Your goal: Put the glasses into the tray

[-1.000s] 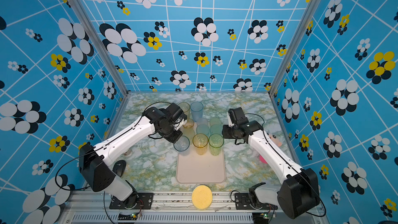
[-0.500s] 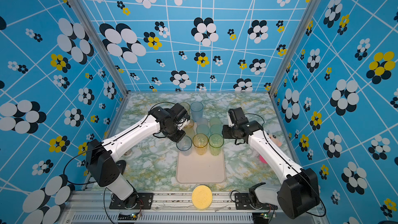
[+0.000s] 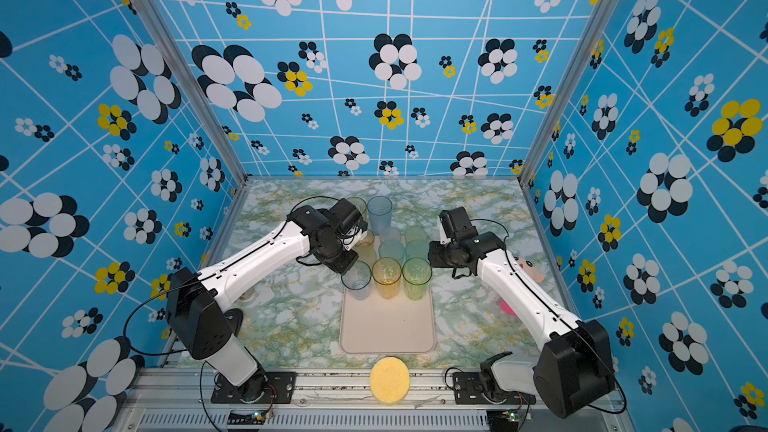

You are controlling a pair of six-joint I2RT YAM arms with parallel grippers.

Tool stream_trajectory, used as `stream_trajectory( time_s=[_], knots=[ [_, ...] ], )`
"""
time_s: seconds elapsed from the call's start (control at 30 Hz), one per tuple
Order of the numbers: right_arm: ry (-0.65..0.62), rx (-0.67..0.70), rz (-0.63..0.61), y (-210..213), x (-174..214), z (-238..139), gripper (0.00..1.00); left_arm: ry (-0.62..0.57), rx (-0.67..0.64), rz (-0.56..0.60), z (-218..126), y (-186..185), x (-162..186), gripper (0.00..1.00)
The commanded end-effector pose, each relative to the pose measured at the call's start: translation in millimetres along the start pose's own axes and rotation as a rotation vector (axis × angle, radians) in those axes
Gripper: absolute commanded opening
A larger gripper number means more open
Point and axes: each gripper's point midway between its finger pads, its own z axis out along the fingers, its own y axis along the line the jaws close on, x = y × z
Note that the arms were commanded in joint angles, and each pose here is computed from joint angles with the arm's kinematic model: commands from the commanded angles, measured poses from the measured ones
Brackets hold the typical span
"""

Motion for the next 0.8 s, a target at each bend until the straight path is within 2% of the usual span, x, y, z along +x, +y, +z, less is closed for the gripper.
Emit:
stream_trajectory(
  time_s=[0.0,0.23,0.77],
  knots=[
    [0.005,-0.011,0.001,3.4,0.4,1.9,0.45,-0.017,-0.022,-0.001,-4.6,6.3,-5.6,0.10],
    [0.002,-0.012,0.003,3.3,0.8,0.5,0.45,-0.031,-0.030,-0.003,-9.8,8.2,-5.7,0.19],
    [-0.003,-0.015,0.007,4.1,-1.1,-1.0,0.45,-0.057,-0.041,0.001,-20.0,9.9,-5.5,0.21]
  ],
)
